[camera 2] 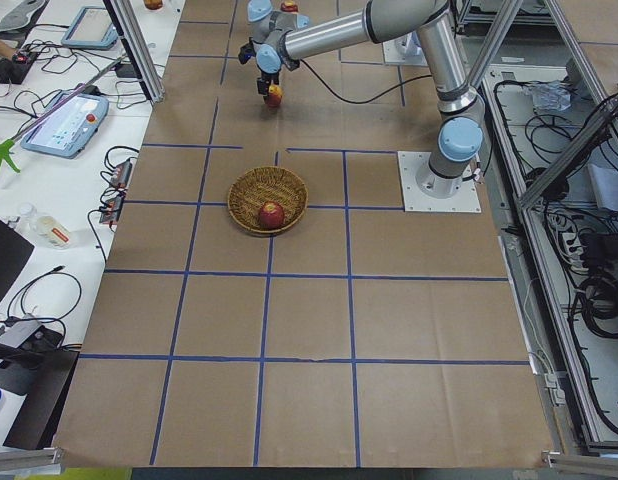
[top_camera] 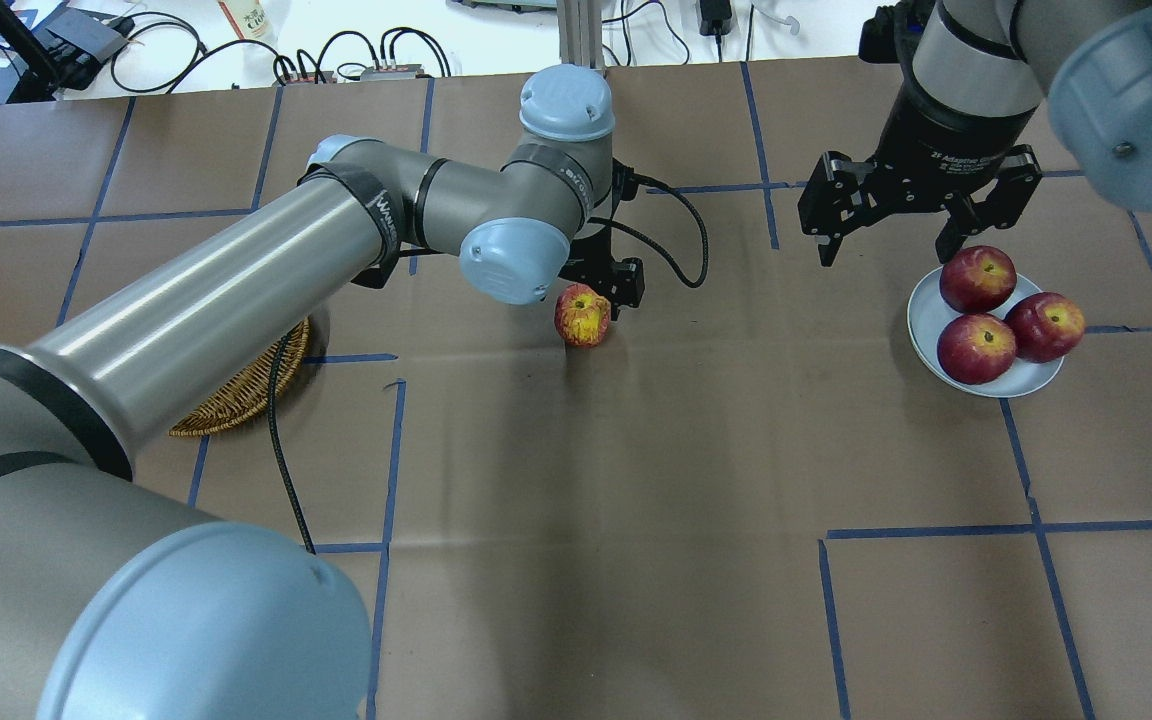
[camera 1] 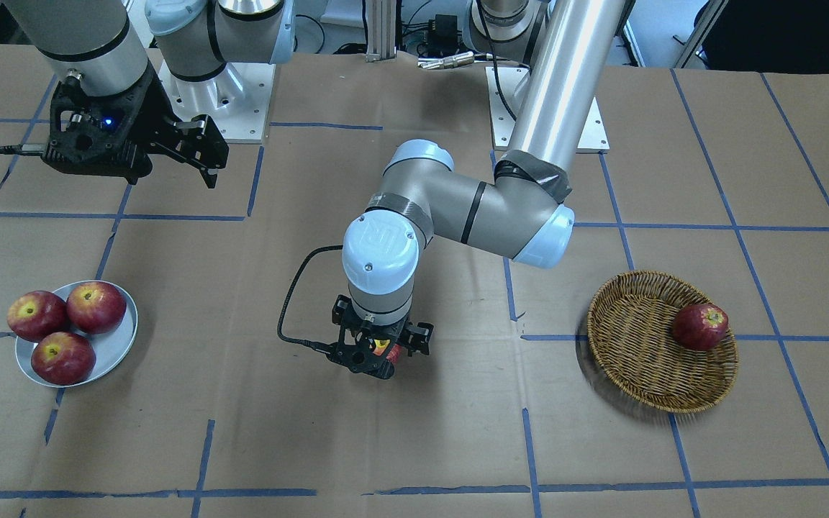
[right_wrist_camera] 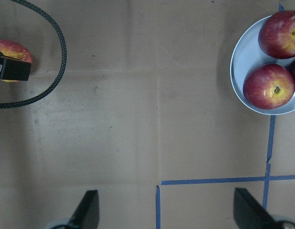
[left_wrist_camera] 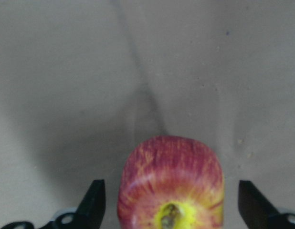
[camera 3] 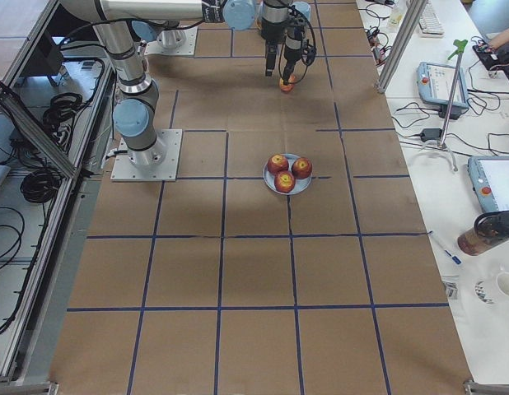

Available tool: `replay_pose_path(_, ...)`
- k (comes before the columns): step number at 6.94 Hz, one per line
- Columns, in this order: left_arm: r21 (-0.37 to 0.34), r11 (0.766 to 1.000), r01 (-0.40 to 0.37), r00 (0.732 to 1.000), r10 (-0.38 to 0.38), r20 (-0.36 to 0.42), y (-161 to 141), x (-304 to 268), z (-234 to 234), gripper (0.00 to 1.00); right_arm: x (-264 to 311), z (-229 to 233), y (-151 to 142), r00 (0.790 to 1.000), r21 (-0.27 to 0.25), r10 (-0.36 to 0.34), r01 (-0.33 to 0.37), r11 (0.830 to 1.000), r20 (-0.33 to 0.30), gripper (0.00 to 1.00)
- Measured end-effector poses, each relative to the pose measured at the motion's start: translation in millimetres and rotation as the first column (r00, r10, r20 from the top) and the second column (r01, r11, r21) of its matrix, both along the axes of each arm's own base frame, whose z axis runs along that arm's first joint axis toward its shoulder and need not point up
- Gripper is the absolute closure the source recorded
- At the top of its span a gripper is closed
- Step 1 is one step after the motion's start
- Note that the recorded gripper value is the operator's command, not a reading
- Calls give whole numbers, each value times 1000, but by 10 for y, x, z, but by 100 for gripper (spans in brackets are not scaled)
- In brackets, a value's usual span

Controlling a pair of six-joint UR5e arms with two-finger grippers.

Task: Transfer apple from basket to plate
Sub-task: 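Raise the left gripper back above the basket while the right gripper moves toward the apple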

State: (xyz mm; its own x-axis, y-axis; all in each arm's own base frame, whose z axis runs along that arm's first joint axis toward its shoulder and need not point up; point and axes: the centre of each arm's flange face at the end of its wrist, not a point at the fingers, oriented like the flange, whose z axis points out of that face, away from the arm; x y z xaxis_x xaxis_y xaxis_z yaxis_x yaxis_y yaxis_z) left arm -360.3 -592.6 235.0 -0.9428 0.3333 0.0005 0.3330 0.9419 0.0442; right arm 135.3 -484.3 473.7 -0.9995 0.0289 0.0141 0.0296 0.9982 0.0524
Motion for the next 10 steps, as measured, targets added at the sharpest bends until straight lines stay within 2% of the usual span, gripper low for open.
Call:
replay_pose_path(1, -10, 1000, -19, 1000, 19, -3, -6, 182, 364, 1, 0, 1, 1, 1000, 0, 0, 0, 1000, 0, 0)
replay_pose_path(3, -2, 998, -55, 998, 55, -3, 74, 948, 1285, 1, 0, 1, 0, 1000, 0, 0, 0, 1000, 0, 0)
replay_pose_path(5, 41, 997, -72, 997, 72, 5, 391, 1771, 2077, 1, -1, 3, -1, 1000, -2, 1, -1, 1000, -5, 0)
replay_pose_path(8, 72, 991, -113, 994, 113, 11, 1115, 2214, 2842, 1, 115, 39, -70, 1000, -48, 13, -14, 999, -6, 0)
replay_pose_path(10, 63, 992, -114, 994, 114, 6, 1265, 2239, 2925, 1, 594, -84, -139, 999, -94, 46, -47, 994, -4, 0)
